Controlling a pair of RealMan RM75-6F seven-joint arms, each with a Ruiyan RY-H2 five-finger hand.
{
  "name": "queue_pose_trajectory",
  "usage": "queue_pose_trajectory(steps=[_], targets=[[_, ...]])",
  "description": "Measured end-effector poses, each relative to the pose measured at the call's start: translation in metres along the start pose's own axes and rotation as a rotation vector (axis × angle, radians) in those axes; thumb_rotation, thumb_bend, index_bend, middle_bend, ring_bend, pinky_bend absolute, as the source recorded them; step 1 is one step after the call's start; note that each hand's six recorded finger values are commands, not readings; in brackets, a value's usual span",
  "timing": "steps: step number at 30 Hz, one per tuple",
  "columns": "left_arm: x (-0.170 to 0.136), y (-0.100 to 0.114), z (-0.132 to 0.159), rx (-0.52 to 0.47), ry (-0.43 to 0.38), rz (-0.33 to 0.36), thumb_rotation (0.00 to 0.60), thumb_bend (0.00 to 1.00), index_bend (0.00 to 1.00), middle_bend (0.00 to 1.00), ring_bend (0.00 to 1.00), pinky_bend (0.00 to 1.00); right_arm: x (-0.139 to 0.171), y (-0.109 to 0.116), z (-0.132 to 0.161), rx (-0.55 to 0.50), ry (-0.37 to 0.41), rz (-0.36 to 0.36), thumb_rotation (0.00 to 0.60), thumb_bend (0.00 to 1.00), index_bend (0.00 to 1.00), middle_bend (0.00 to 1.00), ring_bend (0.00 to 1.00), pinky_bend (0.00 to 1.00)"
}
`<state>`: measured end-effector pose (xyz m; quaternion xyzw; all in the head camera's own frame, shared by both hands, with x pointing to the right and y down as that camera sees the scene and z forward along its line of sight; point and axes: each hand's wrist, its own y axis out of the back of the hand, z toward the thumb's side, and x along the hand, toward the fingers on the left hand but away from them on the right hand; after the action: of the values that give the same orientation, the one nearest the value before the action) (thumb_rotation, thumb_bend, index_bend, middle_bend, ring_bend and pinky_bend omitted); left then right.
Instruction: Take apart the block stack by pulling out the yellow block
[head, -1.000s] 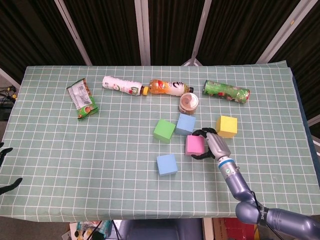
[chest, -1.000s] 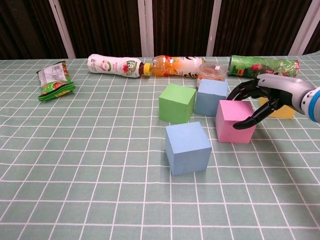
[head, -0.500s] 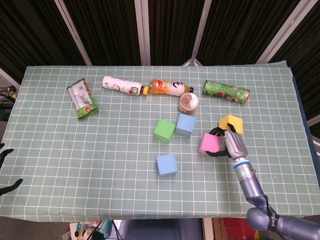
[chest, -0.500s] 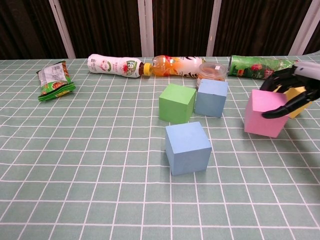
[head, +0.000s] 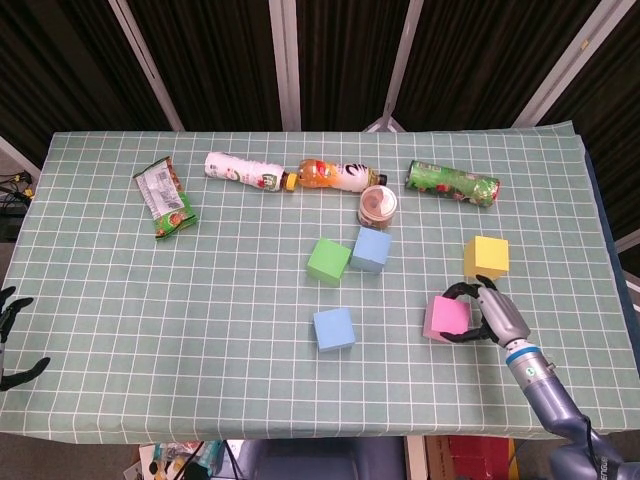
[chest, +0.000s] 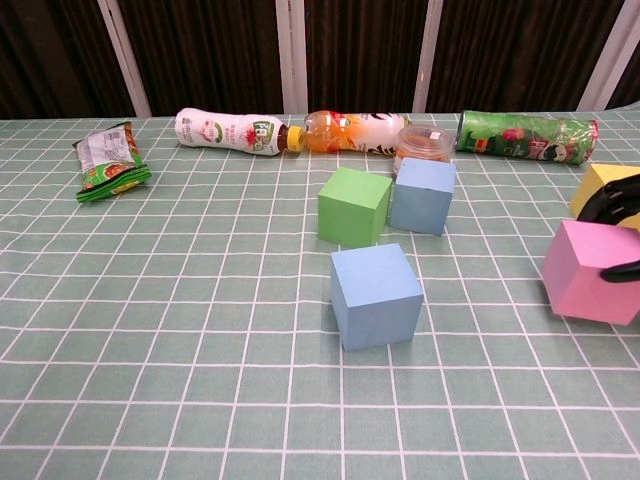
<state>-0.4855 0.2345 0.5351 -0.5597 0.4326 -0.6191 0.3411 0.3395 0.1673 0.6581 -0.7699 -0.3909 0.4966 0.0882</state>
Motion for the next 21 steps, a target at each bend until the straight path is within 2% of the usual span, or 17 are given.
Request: queue_pose_trajectory(steps=[8, 14, 21], targets=[[0.0, 0.003, -0.003, -0.01, 0.004, 0.009, 0.6, 0.19, 0.21, 0.06, 0.0, 0.0, -0.004, 0.001, -0.003, 0.076, -0.01, -0.014, 0.6, 0.17, 0.09, 0.01, 0.03, 0.0], [-0.001, 0.004, -0.003, -0.013, 0.004, 0.011, 0.6, 0.19, 0.21, 0.06, 0.0, 0.0, 0.001, 0.015, -0.001, 0.112, -0.028, -0.051, 0.6, 0.16, 0.02, 0.0, 0.01, 0.0], [-0.001, 0.004, -0.004, -0.018, 0.004, 0.009, 0.6, 0.19, 0.21, 0.06, 0.0, 0.0, 0.027, 0.057, 0.006, 0.169, -0.046, -0.116, 0.6, 0.16, 0.03, 0.0, 0.03, 0.0]])
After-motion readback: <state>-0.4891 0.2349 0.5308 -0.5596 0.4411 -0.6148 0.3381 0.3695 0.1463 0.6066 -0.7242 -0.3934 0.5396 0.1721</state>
